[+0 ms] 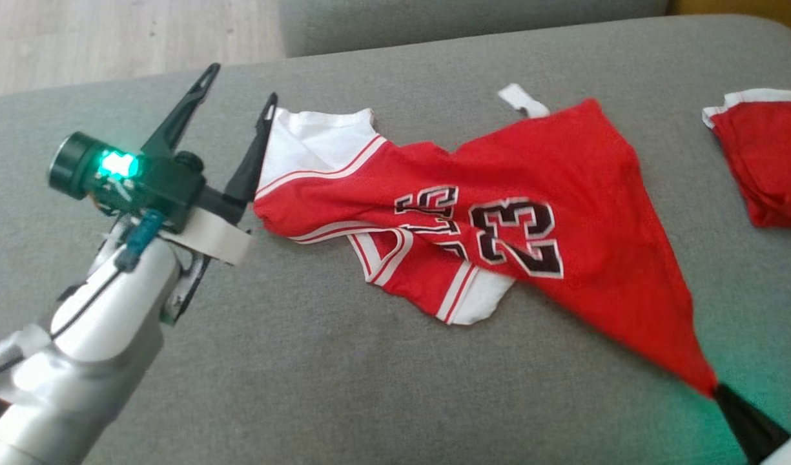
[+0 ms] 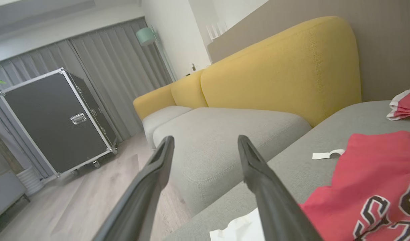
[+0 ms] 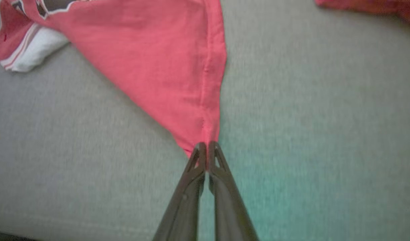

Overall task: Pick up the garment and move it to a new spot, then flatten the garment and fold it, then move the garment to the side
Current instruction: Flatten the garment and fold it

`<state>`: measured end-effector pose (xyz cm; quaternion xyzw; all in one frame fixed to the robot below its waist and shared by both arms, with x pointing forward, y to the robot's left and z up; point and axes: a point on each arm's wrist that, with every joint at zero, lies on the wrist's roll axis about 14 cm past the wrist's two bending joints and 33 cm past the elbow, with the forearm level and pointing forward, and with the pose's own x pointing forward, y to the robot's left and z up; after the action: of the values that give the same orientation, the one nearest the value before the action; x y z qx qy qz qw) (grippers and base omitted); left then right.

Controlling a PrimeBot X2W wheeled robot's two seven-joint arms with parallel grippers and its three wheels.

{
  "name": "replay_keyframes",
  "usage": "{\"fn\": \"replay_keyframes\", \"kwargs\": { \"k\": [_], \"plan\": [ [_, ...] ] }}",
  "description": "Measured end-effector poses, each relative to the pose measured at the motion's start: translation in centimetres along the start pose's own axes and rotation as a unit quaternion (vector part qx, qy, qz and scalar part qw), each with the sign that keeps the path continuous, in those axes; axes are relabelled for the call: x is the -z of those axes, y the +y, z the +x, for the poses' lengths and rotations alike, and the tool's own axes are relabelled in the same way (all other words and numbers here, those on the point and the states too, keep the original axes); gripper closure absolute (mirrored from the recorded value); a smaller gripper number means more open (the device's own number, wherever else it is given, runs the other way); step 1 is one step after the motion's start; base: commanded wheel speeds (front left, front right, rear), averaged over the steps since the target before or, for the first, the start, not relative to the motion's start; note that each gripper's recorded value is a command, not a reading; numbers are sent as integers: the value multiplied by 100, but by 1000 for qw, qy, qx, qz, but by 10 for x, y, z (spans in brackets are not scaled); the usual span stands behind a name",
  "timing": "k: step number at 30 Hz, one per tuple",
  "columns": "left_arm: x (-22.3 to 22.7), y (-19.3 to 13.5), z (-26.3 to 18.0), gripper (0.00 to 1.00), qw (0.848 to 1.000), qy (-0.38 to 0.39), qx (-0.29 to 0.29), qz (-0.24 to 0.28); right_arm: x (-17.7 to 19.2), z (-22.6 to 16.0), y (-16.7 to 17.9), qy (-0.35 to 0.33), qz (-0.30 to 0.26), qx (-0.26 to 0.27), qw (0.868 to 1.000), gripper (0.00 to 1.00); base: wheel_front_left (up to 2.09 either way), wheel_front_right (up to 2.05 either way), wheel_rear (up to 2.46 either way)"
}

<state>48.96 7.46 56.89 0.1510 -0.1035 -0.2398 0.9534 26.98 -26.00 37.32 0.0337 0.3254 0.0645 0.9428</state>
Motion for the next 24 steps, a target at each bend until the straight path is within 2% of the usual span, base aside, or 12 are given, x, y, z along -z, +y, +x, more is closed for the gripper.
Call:
{"fn": "replay_keyframes", "kwargs": {
  "k": [5, 6, 7, 11, 12, 17, 21, 24],
  "plan": [
    [23, -6, 5, 0, 999, 38, 25, -30, 27, -19, -5, 74, 13, 14, 997, 100, 0, 0, 0],
    [30, -9, 8, 0, 997, 51, 34, -39, 27, -21, -13, 81, 6, 28, 996, 19, 0, 0, 0],
    [38, -12, 10, 0, 995, 67, 43, -52, 24, -22, -23, 84, -3, 45, 995, 0, 0, 0, 0],
    [72, -12, 26, 0, 982, 147, 63, -101, 2, -18, -31, 56, -17, 70, 996, 0, 0, 0, 0],
    [89, -10, 36, 0, 974, 188, 68, -111, -12, -10, -30, 33, -27, 77, 996, 0, 0, 0, 0],
    [138, -5, 54, 0, 942, 302, 76, -124, -41, 14, -27, -2, -49, 80, 996, 0, 0, 0, 0],
    [182, -1, 52, 0, 909, 390, 70, -128, -48, 29, -26, -9, -55, 78, 995, 0, 0, 0, 0],
    [203, -11, 52, 0, 893, 421, 85, -130, -44, 35, -29, -4, -53, 83, 995, 0, 0, 0, 0]
  ]
}}
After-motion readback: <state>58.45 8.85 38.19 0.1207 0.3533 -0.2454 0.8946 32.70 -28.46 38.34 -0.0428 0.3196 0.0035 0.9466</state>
